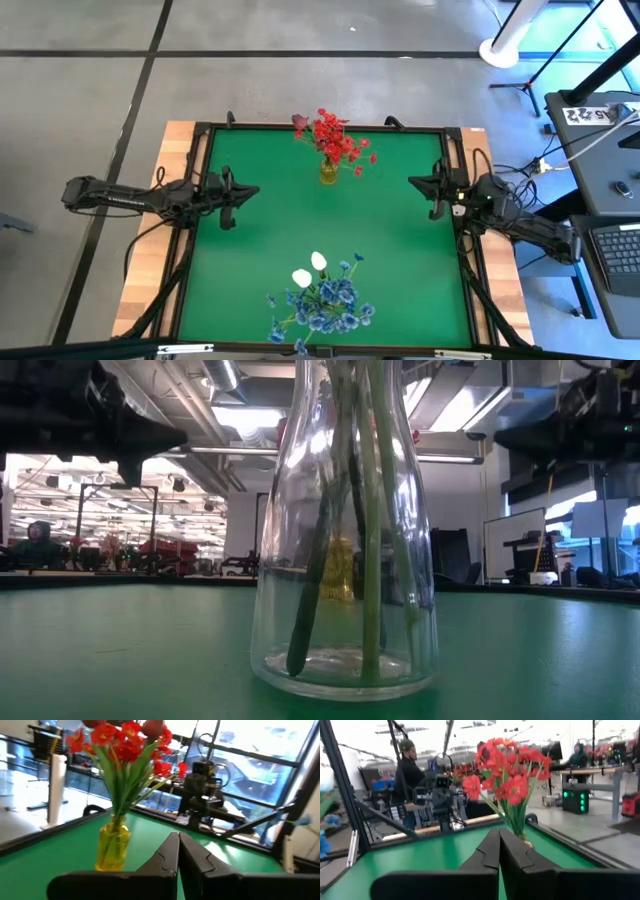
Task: Sort flowers into vase by color
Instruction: Return to Home Position
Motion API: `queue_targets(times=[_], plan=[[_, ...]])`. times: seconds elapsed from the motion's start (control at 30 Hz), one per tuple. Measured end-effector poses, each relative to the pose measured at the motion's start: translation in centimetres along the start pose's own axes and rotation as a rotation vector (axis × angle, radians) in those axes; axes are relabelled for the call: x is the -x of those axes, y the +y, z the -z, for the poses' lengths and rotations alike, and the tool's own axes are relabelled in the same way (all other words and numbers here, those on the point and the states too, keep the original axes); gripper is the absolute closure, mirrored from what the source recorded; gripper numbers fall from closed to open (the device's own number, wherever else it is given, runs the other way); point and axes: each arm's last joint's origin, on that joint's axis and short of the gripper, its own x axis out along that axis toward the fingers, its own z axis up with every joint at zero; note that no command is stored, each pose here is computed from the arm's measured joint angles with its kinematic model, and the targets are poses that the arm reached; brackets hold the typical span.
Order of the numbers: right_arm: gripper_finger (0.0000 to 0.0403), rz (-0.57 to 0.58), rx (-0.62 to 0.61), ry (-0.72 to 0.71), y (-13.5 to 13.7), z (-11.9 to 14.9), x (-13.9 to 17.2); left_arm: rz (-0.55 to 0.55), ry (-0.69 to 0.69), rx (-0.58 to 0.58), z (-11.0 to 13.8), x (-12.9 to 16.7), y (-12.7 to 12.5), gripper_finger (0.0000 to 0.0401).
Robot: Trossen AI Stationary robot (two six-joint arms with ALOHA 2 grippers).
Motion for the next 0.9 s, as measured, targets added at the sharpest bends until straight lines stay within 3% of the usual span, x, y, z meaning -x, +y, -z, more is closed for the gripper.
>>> queue_targets(times=[0.17,0.47,0.9], plan=[[0.0401,-0.002,-0.029,0.000,-0.3,1.6,-0.2,0.039,0.011,-0.005,0.0,0.1,-0.2,0.0401],[0.0402,-0.020,-0.009,0.009,-0.2,1.7,-0.2,0.042,0.086,-0.048,0.8,0.1,0.0,0.0401],[0.0402,0.008,0.021,0.074,-0.4,2.4,-0.2,0.056,0.187,-0.012,1.7,0.2,0.1,0.0401]])
